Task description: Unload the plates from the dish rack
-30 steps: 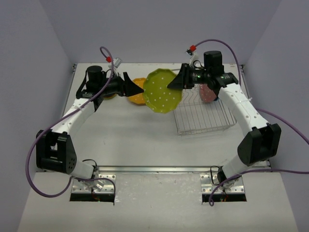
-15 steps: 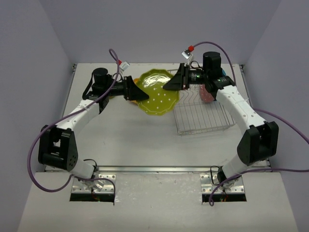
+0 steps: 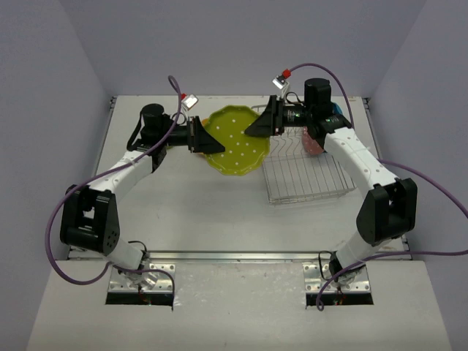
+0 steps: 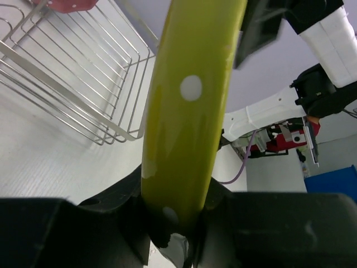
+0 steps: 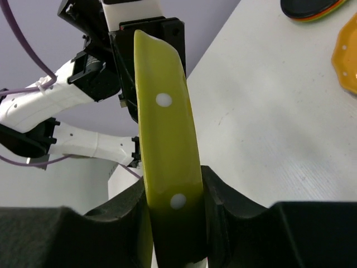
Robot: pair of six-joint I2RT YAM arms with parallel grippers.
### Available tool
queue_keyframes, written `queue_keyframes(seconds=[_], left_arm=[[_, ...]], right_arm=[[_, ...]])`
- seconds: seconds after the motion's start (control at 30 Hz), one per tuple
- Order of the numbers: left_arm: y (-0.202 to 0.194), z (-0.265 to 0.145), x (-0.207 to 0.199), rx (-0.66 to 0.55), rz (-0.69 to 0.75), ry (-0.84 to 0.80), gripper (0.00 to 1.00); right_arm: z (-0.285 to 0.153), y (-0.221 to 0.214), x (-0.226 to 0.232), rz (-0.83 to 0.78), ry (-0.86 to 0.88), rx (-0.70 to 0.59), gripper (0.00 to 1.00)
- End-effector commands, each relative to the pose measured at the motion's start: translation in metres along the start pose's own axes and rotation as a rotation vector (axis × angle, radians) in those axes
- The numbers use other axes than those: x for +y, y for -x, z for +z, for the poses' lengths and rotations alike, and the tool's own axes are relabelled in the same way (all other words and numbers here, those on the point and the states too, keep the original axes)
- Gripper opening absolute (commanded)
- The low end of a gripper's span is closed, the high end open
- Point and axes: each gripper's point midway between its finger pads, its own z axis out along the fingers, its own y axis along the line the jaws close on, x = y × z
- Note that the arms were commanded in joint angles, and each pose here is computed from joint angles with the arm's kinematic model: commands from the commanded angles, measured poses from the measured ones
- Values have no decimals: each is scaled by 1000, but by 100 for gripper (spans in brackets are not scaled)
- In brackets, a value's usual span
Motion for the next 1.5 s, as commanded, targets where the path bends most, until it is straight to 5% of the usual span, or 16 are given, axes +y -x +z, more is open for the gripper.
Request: queue_keyframes(seconds=[0.0, 0.07, 0.43, 0.77, 1.13, 1.33, 1.47], left_arm=[[36, -29, 21, -121, 60, 63, 0], [53, -43, 41, -175, 27, 118, 0], [113, -83, 167, -320, -29, 549, 0], [119, -71, 234, -275, -109, 603, 0], [101, -38, 260, -175, -118, 609, 1], [93, -35, 271, -155, -143, 625, 16], [85, -32, 272, -137, -158, 620, 35]], right_arm=[[-9, 25, 4, -67, -118, -80, 80], [-14, 31, -17, -78, -255, -117, 99], [-59, 41, -85, -185, -718, -184, 99], [-64, 30, -94, -193, -758, -127, 99], [-54, 19, -110, -135, -747, -80, 99], [-52, 16, -112, -121, -738, -72, 99], [-49, 15, -113, -114, -730, -67, 99]])
